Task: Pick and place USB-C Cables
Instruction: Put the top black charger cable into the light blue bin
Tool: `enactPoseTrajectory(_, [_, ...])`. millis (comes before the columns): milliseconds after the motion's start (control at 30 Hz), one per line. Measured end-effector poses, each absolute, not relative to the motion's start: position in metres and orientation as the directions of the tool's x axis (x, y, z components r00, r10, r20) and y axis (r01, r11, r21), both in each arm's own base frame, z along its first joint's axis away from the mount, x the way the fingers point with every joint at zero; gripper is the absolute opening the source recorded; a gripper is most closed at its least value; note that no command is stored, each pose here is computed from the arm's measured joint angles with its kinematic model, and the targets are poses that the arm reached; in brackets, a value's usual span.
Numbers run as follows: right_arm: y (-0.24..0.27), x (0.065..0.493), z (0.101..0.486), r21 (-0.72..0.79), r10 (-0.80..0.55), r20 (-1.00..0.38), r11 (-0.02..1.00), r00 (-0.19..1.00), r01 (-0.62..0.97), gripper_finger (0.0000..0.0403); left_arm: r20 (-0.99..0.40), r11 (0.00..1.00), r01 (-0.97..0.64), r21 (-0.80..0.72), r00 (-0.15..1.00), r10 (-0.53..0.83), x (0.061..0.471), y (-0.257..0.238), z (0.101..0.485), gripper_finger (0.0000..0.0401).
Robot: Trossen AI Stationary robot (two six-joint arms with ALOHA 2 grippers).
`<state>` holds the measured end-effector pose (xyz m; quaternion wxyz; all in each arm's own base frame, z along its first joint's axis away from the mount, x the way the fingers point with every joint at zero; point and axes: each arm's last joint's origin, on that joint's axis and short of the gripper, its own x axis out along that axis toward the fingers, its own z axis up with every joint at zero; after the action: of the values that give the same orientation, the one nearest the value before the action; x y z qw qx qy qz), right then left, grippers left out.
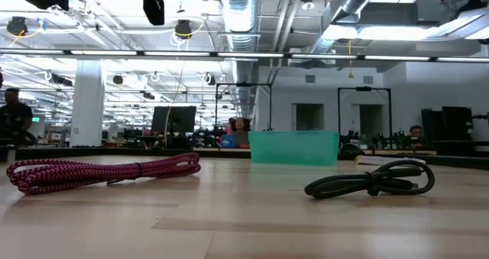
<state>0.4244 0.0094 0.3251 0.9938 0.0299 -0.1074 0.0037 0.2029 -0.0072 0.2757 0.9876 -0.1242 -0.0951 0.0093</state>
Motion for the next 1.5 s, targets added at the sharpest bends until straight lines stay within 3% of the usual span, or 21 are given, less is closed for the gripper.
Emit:
enactPoseTrajectory(133, [0.01,0.428,0.333,0.049,-0.002,0.218,0.999,0.976,-0.009,0.02,0.149,0.961,0.013,-0.278,0.988,0.03,0.204,-0.007,0.271,0.0023])
enactPoseTrajectory(267, [0.012,0.428,0.332,0.048,0.004,0.196,0.999,0.981,-0.014,0.008,0.146,0.954,0.023,-0.3,0.989,0.023,0.204,-0.008,0.271,0.0026])
enactPoseTrajectory(633, [0.017,0.426,0.33,0.053,-0.012,0.141,0.999,0.99,0.004,0.0076,0.102,0.946,0.015,-0.325,0.995,0.019,0.205,-0.012,0.267,0.0032])
enactPoseTrajectory(833, [0.007,0.424,0.331,0.053,-0.074,0.105,0.996,0.992,0.069,0.0076,-0.012,0.947,-0.081,-0.312,0.997,0.081,0.205,-0.01,0.257,0.0067])
enactPoseTrajectory(967, [-0.014,0.393,0.371,0.033,-0.136,0.139,0.991,0.981,0.133,0.0076,-0.207,0.952,-0.145,-0.27,0.974,0.09,0.201,-0.004,0.242,0.0104])
enactPoseTrajectory(1067, [-0.022,0.353,0.411,0.005,-0.171,0.169,0.985,0.971,0.172,0.0076,-0.279,0.946,-0.011,-0.324,0.957,-0.085,0.192,-0.002,0.275,0.0112])
enactPoseTrajectory(1133, [-0.021,0.323,0.434,-0.021,-0.194,0.174,0.979,0.966,0.201,0.0076,-0.385,0.953,0.017,-0.302,0.913,-0.138,0.178,-0.002,0.309,0.0099])
enactPoseTrajectory(1200, [-0.02,0.293,0.453,-0.024,-0.226,0.176,0.972,0.958,0.233,0.0076,-0.489,0.978,-0.007,-0.209,0.867,-0.098,0.162,-0.004,0.343,0.0074])
enactPoseTrajectory(1333, [-0.013,0.254,0.468,-0.016,-0.268,0.144,0.962,0.953,0.273,0.0076,-0.496,0.997,-0.008,-0.082,0.867,-0.034,0.143,-0.012,0.401,0.002])
enactPoseTrajectory(1433, [-0.004,0.248,0.463,-0.012,-0.279,0.067,0.96,0.958,0.28,0.0076,-0.51,0.994,0.045,-0.099,0.856,-0.089,0.149,-0.024,0.403,0.0004])
enactPoseTrajectory(1500, [0.002,0.249,0.456,-0.016,-0.288,0.004,0.957,0.957,0.288,0.0076,-0.637,0.988,0.07,-0.139,0.757,-0.143,0.164,-0.034,0.375,0.0001])
